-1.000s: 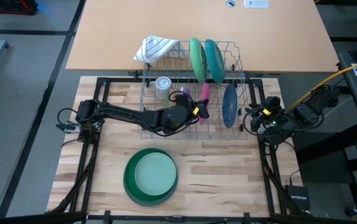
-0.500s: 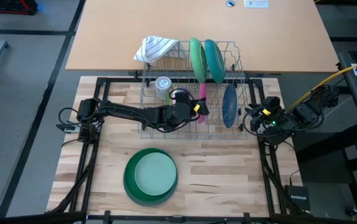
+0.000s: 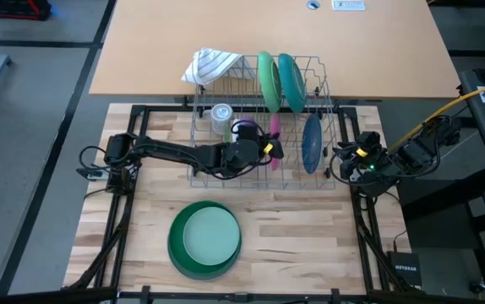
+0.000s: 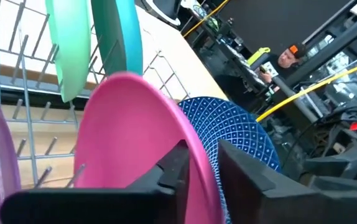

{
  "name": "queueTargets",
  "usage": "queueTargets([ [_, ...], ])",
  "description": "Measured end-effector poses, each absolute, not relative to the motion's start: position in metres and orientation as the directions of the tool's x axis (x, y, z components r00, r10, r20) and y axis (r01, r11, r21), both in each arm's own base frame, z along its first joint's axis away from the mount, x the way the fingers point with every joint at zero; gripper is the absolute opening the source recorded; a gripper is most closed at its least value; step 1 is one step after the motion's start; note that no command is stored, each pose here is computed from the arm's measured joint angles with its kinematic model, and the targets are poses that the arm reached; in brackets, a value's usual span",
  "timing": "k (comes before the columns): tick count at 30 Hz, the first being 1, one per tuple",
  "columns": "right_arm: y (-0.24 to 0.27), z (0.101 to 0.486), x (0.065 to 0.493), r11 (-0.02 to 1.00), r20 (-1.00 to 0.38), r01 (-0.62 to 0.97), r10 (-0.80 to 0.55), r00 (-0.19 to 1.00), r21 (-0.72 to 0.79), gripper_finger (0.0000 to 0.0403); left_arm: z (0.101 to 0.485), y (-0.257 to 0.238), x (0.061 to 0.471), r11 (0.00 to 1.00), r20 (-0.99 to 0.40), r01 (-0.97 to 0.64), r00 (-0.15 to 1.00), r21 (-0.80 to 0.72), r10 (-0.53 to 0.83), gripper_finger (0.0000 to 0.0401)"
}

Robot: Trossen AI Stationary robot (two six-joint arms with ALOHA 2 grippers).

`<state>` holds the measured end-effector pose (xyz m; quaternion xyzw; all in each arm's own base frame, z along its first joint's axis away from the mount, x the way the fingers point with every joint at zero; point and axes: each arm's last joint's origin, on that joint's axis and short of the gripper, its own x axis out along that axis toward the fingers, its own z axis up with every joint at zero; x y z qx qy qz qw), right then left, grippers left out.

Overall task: Sort dishes
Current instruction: Put the pink plate in the dishwasher rack, then put the light green plate in the dishwasher rack

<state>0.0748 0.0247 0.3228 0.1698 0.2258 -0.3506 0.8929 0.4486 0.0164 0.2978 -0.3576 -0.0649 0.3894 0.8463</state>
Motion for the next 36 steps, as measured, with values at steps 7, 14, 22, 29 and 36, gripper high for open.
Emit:
queueTargets([
  [7,0.025,0.323,0.075,0.698,-0.532,0.701,-0.541,0.651,0.147,0.0136,0.297,0.018,0.448,0.475,-0.178,-0.647,0.683,-0.596,0.708,0.0111],
  [14,0.026,0.322,0.075,0.704,-0.564,0.693,-0.514,0.647,0.153,0.0136,0.297,0.02,0.448,0.512,-0.176,-0.673,0.681,-0.534,0.711,0.0113],
  [22,0.03,0.322,0.078,0.728,-0.593,0.661,-0.453,0.666,0.185,0.0136,0.297,0.03,0.448,0.471,-0.173,-0.662,0.668,-0.584,0.724,0.0114],
  [29,0.031,0.321,0.078,0.742,-0.639,0.643,-0.403,0.656,0.192,0.0136,0.304,0.022,0.449,0.561,-0.144,-0.637,0.719,-0.53,0.68,0.0114],
  [36,0.038,0.311,0.084,0.75,-0.688,0.611,-0.305,0.658,0.252,0.0136,0.324,-0.036,0.439,0.901,-0.186,-0.288,0.953,-0.325,0.237,0.0114],
])
